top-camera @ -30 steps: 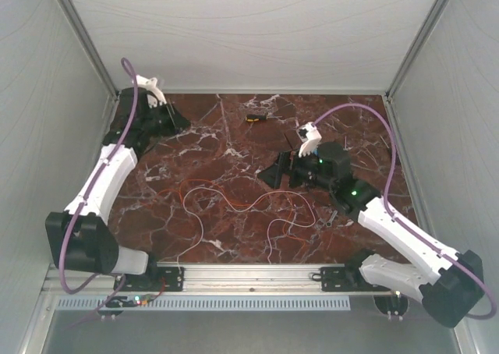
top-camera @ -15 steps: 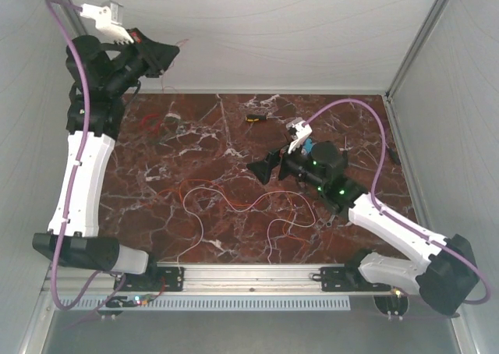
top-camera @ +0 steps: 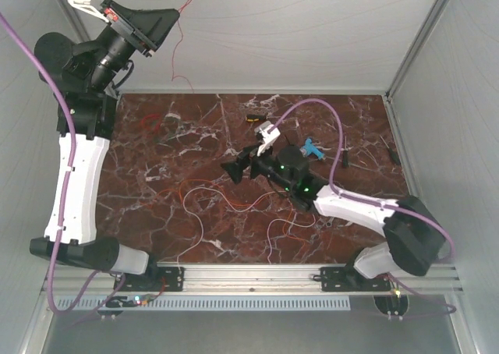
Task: Zip-tie the wires
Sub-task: Pick up the cable at the center of the board, then straighten the cable at the center of the board.
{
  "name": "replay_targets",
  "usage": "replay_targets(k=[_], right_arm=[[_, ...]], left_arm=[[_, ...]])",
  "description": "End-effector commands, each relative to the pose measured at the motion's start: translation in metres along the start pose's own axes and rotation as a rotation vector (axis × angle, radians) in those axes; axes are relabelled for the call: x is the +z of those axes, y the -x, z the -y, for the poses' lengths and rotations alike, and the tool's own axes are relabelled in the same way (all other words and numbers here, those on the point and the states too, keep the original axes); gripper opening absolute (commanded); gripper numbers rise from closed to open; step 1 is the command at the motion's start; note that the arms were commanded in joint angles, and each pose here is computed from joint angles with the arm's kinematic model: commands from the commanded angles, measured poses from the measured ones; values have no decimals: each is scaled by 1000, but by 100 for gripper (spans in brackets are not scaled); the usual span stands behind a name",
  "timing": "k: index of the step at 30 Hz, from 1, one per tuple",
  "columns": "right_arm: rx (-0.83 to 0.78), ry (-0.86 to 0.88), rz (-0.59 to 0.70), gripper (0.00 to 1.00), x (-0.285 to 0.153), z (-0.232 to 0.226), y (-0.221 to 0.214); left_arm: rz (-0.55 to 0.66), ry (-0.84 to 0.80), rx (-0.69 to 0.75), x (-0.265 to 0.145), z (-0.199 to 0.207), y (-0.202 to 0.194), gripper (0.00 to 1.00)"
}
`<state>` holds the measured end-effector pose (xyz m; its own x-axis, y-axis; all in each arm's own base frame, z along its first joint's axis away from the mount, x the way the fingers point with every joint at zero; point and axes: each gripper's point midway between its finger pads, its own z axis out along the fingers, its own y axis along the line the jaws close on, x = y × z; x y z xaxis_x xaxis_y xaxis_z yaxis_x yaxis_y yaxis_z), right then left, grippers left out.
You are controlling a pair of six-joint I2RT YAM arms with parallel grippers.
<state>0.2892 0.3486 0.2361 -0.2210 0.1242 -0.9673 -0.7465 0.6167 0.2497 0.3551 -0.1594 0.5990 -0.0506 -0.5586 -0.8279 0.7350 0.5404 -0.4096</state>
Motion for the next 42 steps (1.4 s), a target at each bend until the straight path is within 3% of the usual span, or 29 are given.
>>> replay_targets(k=[1, 12, 19, 26, 36, 42], right_arm=[[6, -53, 180, 98, 30, 3, 36], [86, -77, 335, 98, 102, -13, 21], [117, -157, 417, 98, 126, 2, 13], [96, -97, 394, 97, 115, -7, 6], [94, -88, 257, 98, 58, -3, -43], [82, -21, 231, 98, 37, -14, -45]], left_arm=[[48, -127, 5, 1, 39, 20, 0], [60, -166, -9, -5, 61, 24, 0], [56, -171, 16, -13, 71, 27, 0], [48, -183, 42, -22, 80, 27, 0], [50, -177, 58, -23, 79, 26, 0], [46, -190, 51, -26, 84, 25, 0]])
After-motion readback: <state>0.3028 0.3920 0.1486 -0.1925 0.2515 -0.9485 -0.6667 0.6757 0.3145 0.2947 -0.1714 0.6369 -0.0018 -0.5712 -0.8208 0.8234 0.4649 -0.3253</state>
